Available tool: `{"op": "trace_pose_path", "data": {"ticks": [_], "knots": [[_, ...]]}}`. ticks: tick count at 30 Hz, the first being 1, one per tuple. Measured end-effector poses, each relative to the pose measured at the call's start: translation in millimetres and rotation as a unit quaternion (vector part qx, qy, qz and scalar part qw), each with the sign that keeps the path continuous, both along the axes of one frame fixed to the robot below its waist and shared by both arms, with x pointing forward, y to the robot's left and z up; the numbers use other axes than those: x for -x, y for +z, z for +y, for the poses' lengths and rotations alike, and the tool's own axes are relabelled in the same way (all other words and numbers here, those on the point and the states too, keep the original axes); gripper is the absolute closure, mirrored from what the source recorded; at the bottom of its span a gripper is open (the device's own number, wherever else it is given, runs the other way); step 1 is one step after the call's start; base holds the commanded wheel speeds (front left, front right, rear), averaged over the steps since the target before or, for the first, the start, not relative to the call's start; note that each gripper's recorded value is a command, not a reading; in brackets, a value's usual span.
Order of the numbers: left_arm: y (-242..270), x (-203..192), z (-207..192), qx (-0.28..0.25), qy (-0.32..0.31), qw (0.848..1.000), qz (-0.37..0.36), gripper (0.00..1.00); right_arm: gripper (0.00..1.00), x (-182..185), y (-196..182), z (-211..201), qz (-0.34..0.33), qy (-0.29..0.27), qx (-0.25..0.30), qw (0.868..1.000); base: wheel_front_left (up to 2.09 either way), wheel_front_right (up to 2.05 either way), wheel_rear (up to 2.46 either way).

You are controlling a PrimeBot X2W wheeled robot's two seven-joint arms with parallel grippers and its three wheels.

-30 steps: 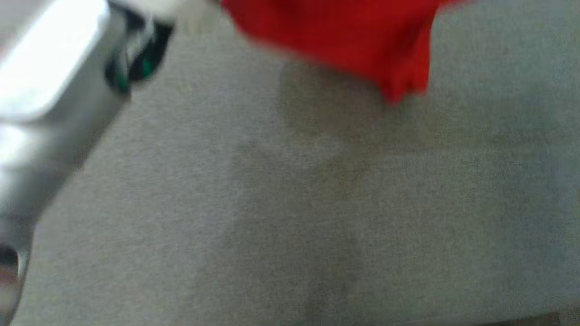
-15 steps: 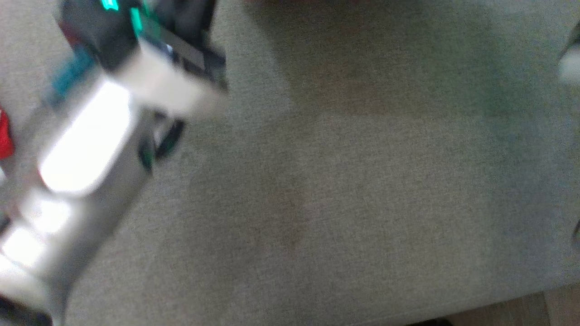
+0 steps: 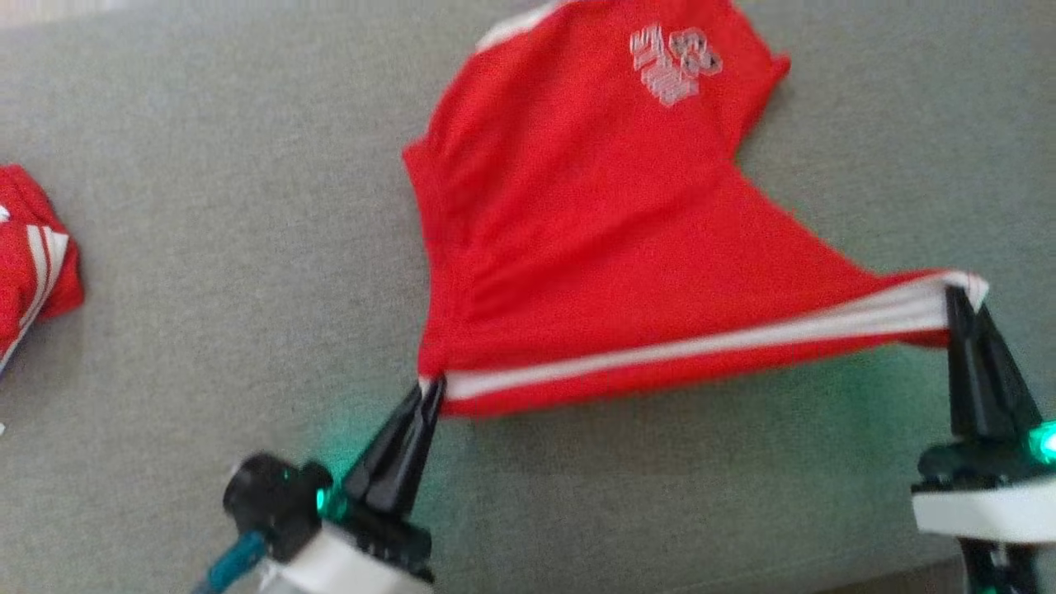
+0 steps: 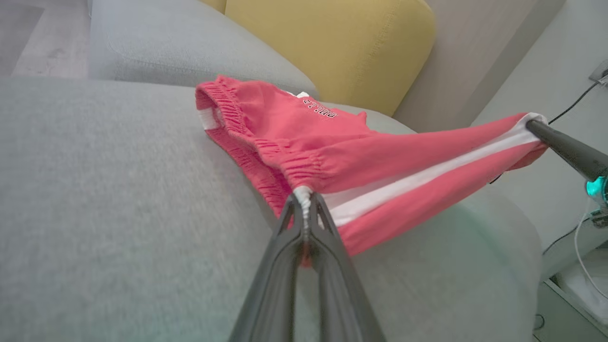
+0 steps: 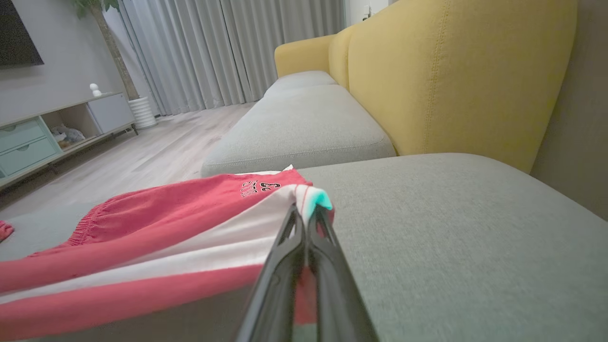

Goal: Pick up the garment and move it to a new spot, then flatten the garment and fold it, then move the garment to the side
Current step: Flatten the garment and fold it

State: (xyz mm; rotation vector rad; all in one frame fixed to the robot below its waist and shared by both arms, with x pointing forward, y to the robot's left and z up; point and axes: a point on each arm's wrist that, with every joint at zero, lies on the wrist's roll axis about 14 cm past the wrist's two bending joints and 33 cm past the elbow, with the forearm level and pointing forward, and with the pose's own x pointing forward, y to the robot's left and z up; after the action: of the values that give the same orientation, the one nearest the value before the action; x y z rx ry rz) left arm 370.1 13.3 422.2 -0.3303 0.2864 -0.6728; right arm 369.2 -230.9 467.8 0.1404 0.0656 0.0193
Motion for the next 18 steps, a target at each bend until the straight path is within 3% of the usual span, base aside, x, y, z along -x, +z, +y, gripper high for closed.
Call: {"op": "trace_pose_path", "data": {"ticks": [3,7,14,18], "knots": [[4.2,15.7,3.8,0.004,0.006,1.0,0.007,1.0,1.0,11.1,5.8,0.4,0.007,0.001,0.001,1.0,0.0,0.0,0.0],[21.5,-0.9,6.3,0.016,0.018,0.999,-0.021,1.0,1.0,-6.7,12.9,4.2,0.008,0.022,0.013,1.0,0.0,0.0,0.0],[51.8,-75.2,-14.4,0.045,0.02,0.996,-0.072,1.0,1.0,-94.2,19.6,4.4,0.002,0.061,0.049,0.997,0.0,0.0,0.0],[44.3,-113.1,-16.0,0.042,0.033,0.997,-0.058,1.0,1.0,-144.3,11.8,13.6,0.012,0.088,0.067,0.994,0.0,0.0,0.0]]}}
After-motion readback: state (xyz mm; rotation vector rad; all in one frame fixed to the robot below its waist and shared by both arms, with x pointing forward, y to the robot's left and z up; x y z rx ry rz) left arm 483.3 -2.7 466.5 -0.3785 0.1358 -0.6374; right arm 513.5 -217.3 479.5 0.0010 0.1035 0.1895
